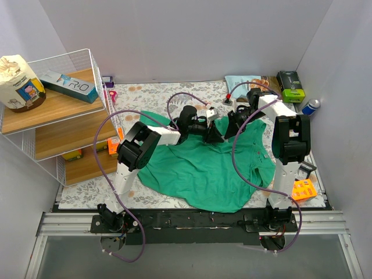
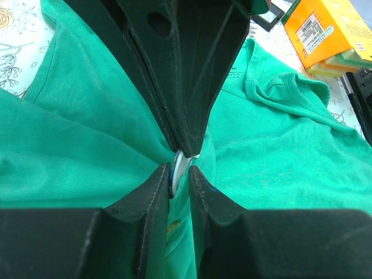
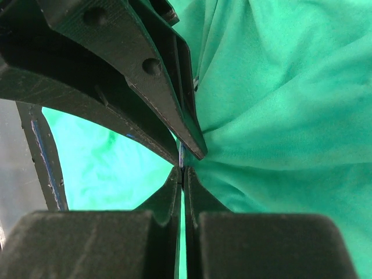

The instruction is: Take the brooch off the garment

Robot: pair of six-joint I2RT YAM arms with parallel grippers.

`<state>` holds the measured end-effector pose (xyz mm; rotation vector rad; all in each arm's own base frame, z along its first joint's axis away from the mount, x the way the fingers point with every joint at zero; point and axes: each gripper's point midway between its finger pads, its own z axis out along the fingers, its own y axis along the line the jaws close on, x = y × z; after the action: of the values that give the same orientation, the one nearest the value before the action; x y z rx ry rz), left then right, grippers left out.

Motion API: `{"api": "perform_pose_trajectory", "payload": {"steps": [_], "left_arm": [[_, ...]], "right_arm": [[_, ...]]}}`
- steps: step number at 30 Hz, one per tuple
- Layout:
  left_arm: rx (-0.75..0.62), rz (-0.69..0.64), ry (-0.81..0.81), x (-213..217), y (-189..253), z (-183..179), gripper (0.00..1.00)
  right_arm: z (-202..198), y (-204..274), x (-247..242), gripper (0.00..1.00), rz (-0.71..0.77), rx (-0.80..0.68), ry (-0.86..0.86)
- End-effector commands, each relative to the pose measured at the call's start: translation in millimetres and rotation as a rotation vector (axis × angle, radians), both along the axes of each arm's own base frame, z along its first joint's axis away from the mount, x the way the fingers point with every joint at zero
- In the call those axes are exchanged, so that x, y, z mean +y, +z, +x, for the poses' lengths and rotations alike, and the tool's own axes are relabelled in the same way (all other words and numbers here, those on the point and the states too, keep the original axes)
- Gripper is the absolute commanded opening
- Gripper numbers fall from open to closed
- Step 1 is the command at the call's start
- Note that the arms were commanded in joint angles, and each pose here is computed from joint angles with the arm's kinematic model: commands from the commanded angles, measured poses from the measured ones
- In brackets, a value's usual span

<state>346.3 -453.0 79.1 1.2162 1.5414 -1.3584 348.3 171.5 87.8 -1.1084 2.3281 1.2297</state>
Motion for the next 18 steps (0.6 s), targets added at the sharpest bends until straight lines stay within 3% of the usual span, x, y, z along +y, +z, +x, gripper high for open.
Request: {"api": "perform_pose_trajectory", "payload": {"steps": [1,5,10,11,12,18], "left_arm": [[-0.033,-0.02,-0.009,-7.7,18.5,-5.7,0.11],[-0.029,-0.026,0.007,-8.2,20.5,-3.6,0.0],[0.017,-0.054,0.001,-9.4,27.6,-8.1,0.01],[0.022,-0.054,-0.003,-9.0,28.3,-9.4,0.07],[0.037,-0.049,-0.008,-8.3,28.2,-11.6,0.25],[0.085,-0.018,-0.02,5.2,43.2,-10.4,0.4]], "right_arm": [[-0.4,8.0,13.1,0.01,0.052,-0.011,0.009],[-7.2,6.8,16.9,0.01,0.052,0.0,0.018],[-7.4,6.2,18.5,0.01,0.051,-0.004,0.019],[-6.9,6.6,18.5,0.01,0.05,-0.004,0.015],[-6.3,5.0,18.5,0.01,0.043,0.0,0.013],[7.1,3.5,16.0,0.01,0.018,-0.031,-0.022]]}}
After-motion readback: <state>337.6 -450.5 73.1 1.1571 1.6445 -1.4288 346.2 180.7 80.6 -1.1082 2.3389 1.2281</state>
